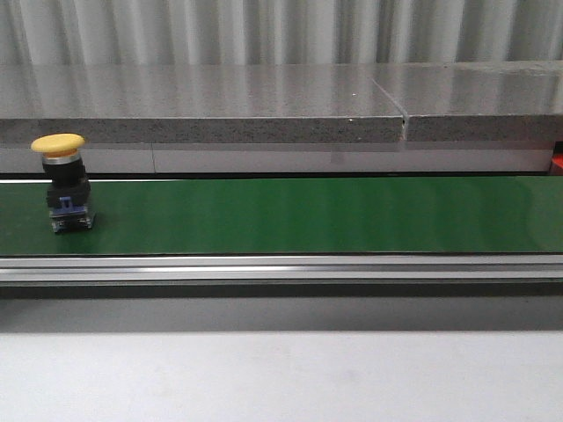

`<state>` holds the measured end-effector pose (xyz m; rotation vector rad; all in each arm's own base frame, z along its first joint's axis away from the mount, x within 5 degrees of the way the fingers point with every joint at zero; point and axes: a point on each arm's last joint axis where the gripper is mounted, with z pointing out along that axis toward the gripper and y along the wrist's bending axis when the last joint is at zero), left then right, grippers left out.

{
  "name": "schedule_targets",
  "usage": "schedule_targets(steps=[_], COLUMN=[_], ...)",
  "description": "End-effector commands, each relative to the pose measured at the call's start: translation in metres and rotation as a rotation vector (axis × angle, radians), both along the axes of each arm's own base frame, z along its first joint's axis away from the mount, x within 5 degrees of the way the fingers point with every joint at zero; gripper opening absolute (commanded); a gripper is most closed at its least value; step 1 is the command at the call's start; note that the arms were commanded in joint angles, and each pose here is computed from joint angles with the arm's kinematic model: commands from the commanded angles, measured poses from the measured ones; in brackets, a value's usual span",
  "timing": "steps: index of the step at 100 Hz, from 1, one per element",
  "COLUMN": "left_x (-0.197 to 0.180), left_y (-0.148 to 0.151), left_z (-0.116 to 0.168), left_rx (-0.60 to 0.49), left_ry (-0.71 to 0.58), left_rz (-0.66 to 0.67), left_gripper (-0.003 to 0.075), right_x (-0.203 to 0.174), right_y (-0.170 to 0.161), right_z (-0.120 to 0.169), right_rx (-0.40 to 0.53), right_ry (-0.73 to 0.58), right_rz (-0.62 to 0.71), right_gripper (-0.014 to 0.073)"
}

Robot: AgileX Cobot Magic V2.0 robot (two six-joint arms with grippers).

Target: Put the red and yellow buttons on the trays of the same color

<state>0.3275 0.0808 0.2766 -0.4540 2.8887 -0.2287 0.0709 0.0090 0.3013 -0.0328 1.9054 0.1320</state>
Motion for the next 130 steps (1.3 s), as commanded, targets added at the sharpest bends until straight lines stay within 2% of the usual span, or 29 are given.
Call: schedule_targets(steps=[1, 9, 24, 29, 47, 63, 70, 77, 84, 99, 119, 130], left_x=[-0.001, 0.000, 0.001, 0.001, 0.002, -0.002, -0.004, -0.008, -0.012, -0.026, -0.049, -0.067], left_y=[-0.004, -0.005, -0.005, -0.005, -0.007, -0.023, -0.031, -0.039, -0.048, -0.068, -0.092, -0.106], left_z=[0.019, 0.017, 0.018, 0.018, 0.023, 0.044, 0.054, 0.065, 0.074, 0.088, 0.092, 0.088], left_rx=[-0.002, -0.013, -0.018, -0.016, 0.004, 0.054, 0.079, 0.105, 0.137, 0.175, 0.254, 0.258], left_ry=[-0.070, -0.067, -0.078, -0.082, -0.119, -0.232, -0.285, -0.333, -0.369, -0.431, -0.542, -0.604], left_rz=[-0.003, -0.002, 0.001, 0.002, -0.032, -0.125, -0.153, -0.178, -0.213, -0.284, -0.393, -0.434], left_gripper=[0.0163, 0.0230, 0.0469, 0.0520, 0.0533, 0.0531, 0.0505, 0.0435, 0.0311, -0.0024, -0.0021, -0.0021], right_x=[0.002, 0.002, 0.002, 0.002, 0.002, 0.002, 0.002, 0.002, 0.002, 0.002, 0.002, 0.002], right_y=[-0.001, -0.001, -0.001, -0.001, -0.001, -0.001, -0.001, -0.001, -0.001, -0.001, -0.001, -0.001], right_z=[0.014, 0.014, 0.014, 0.014, 0.014, 0.014, 0.014, 0.014, 0.014, 0.014, 0.014, 0.014], right_rx=[-0.008, -0.008, -0.008, -0.008, -0.008, -0.008, -0.008, -0.008, -0.008, -0.008, -0.008, -0.008], right_ry=[-0.090, -0.090, -0.090, -0.090, -0.090, -0.090, -0.090, -0.090, -0.090, -0.090, -0.091, -0.091], right_rz=[-0.008, -0.008, -0.008, -0.008, -0.008, -0.008, -0.008, -0.008, -0.008, -0.008, -0.008, -0.008], right_gripper=[-0.0106, -0.0106, -0.0106, -0.0106, -0.0106, -0.0106, -0.0106, -0.0106, -0.0106, -0.0106, -0.0106, -0.0106])
